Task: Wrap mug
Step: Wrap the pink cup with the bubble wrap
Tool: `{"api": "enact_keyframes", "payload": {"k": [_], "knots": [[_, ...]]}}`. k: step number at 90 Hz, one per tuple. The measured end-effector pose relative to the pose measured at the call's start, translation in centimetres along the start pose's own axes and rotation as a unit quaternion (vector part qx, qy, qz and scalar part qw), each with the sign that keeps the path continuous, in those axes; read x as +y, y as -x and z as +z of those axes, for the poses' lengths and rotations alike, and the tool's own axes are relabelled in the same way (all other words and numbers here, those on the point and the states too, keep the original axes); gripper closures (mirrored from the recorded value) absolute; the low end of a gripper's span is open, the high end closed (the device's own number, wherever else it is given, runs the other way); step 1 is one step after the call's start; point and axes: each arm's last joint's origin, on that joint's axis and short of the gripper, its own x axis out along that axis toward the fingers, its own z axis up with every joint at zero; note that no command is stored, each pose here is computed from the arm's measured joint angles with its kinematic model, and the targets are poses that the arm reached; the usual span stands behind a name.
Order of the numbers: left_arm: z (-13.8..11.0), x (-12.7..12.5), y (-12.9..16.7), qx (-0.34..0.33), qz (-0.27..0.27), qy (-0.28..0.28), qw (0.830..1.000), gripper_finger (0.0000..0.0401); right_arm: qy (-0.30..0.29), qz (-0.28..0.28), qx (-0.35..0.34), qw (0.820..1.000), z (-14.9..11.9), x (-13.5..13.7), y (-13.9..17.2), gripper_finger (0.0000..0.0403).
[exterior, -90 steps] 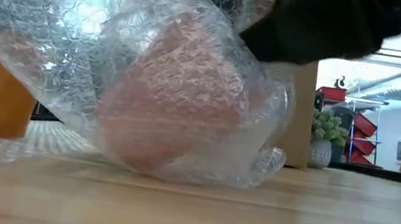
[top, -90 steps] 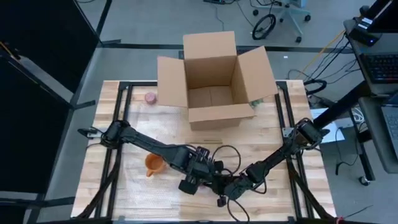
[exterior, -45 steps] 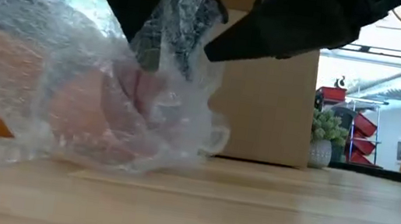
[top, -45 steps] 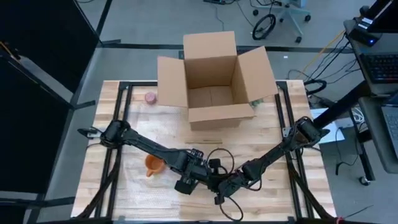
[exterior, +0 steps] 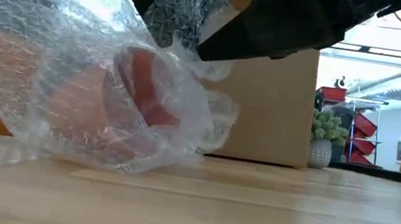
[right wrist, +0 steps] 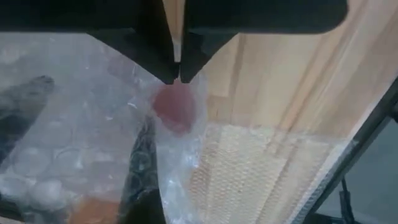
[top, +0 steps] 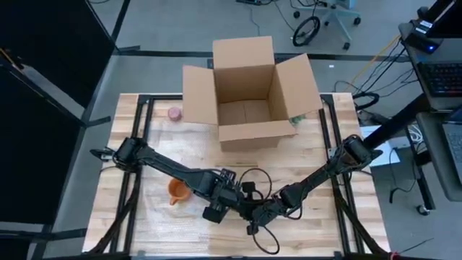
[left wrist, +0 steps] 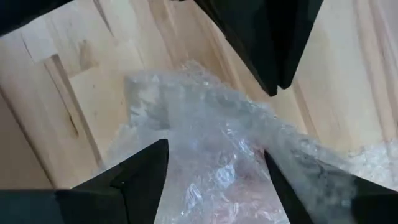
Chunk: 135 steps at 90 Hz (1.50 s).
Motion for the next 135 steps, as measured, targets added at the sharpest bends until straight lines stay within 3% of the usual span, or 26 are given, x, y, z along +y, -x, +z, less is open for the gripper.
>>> {"api": "enact_keyframes", "payload": {"k": [23,38,53,66,96,106,135], "knots": [[0.1,0.0,0.0,-0.006,0.000,0.001,1.000,0.0146,0.038,-0.006,0.012,0.999,0.4,0.4,1.8,0.0252],[0.1,0.0,0.0,-0.005,-0.004,0.000,1.000,0.0146,0.055,-0.035,-0.004,0.998,1.9,0.3,5.1,0.0229],[0.3,0.0,0.0,-0.014,-0.004,0.001,1.000,0.0146,0.041,-0.084,-0.035,0.995,2.9,-1.1,4.4,0.0246],[0.2,0.0,-0.1,-0.009,-0.004,0.003,1.000,0.0146,0.019,-0.027,-0.021,0.999,2.0,-1.8,1.7,0.0274],[-0.3,0.6,0.4,0.033,0.041,0.000,0.999,0.0146,0.019,-0.013,-0.003,1.000,0.7,-0.7,0.4,0.0395],[-0.4,0.8,1.8,0.035,0.052,0.008,0.998,0.0146,0.030,-0.011,0.036,0.999,-0.8,-0.7,-0.1,0.0396],[-0.3,0.8,3.1,0.054,0.049,-0.003,0.997,0.0146,0.004,-0.009,0.030,0.999,-0.2,-0.8,0.2,0.0402]]}}
